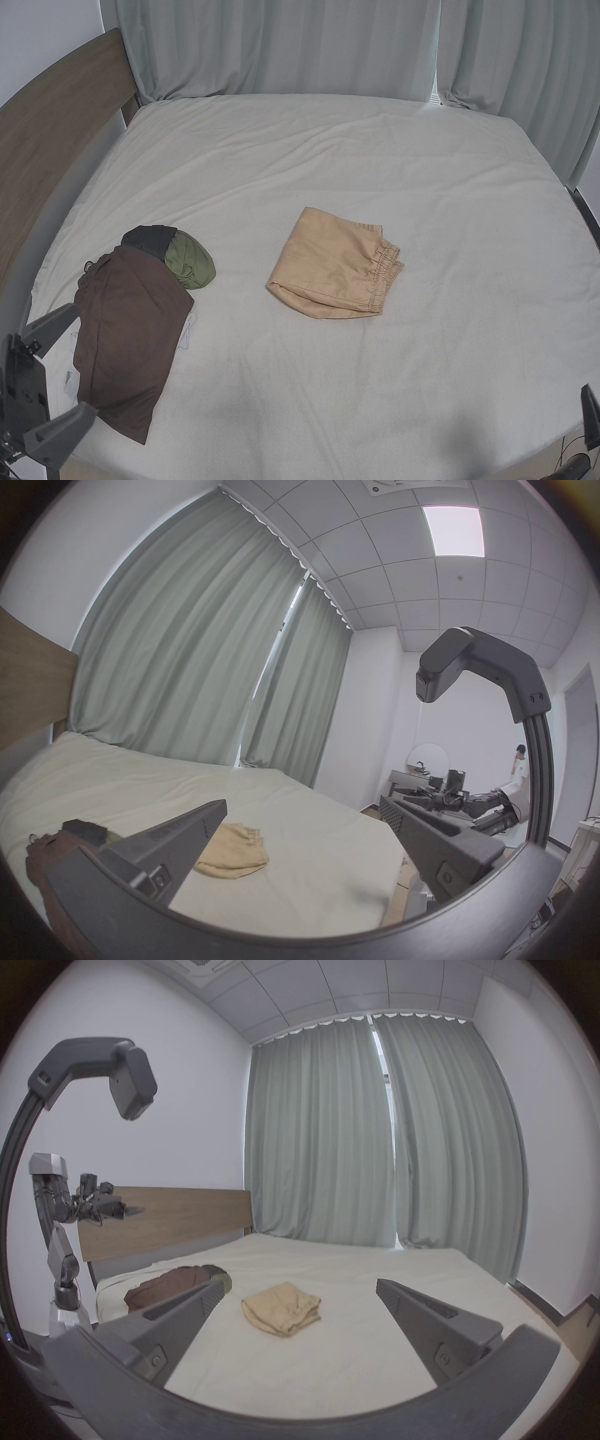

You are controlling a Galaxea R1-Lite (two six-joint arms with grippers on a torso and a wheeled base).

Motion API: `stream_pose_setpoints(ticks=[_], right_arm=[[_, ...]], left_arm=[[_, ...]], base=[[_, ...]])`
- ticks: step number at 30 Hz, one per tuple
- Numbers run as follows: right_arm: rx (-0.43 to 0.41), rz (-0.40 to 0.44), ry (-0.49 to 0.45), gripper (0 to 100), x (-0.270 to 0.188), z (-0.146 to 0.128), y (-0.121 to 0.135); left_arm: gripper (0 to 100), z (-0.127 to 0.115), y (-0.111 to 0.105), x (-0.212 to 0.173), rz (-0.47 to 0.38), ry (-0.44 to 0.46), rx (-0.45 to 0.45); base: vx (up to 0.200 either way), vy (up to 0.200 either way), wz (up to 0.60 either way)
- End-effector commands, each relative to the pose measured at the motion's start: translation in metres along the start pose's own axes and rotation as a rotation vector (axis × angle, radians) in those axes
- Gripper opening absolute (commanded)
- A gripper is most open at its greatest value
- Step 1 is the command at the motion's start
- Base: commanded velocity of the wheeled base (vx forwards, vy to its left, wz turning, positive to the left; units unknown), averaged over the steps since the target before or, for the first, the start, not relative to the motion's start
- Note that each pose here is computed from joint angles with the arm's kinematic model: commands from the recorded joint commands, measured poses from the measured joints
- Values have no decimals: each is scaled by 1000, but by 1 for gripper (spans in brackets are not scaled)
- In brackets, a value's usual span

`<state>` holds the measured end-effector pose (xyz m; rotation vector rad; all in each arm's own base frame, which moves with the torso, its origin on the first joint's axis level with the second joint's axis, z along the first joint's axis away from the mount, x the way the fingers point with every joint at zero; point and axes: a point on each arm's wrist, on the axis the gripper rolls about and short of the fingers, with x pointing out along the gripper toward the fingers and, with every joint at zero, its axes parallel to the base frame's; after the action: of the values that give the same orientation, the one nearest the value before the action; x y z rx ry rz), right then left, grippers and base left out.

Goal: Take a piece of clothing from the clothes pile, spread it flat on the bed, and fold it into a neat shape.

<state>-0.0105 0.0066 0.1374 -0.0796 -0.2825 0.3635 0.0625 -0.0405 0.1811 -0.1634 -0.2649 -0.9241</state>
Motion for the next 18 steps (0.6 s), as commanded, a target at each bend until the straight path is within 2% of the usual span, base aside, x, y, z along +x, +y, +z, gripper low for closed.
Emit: stream_pose_setpoints(ticks=[1,3,8,15,16,18], right_arm=[[-4,-70,12,100,-24,-29,10],[7,-95,47,100,-24,-32,10],[30,-192,214,100,-27,-49,9],[23,-208,213,100,-27,-49,8],[20,-252,217,100,-27,-49,7],[22,-268,219,100,-27,-49,7]], left_arm=[[100,5,-21,-47,119,-93,68],[100,2,-25,-55,148,-88,53],[100,-5,-35,-70,203,-95,-13],[100,-16,-48,-85,292,-118,32],[100,-21,-52,-89,317,-121,49],[100,-26,-55,-91,327,-108,54]], base=[[0,0,0],[0,0,0],[0,0,0],[0,0,0],[0,0,0],[0,0,0]])
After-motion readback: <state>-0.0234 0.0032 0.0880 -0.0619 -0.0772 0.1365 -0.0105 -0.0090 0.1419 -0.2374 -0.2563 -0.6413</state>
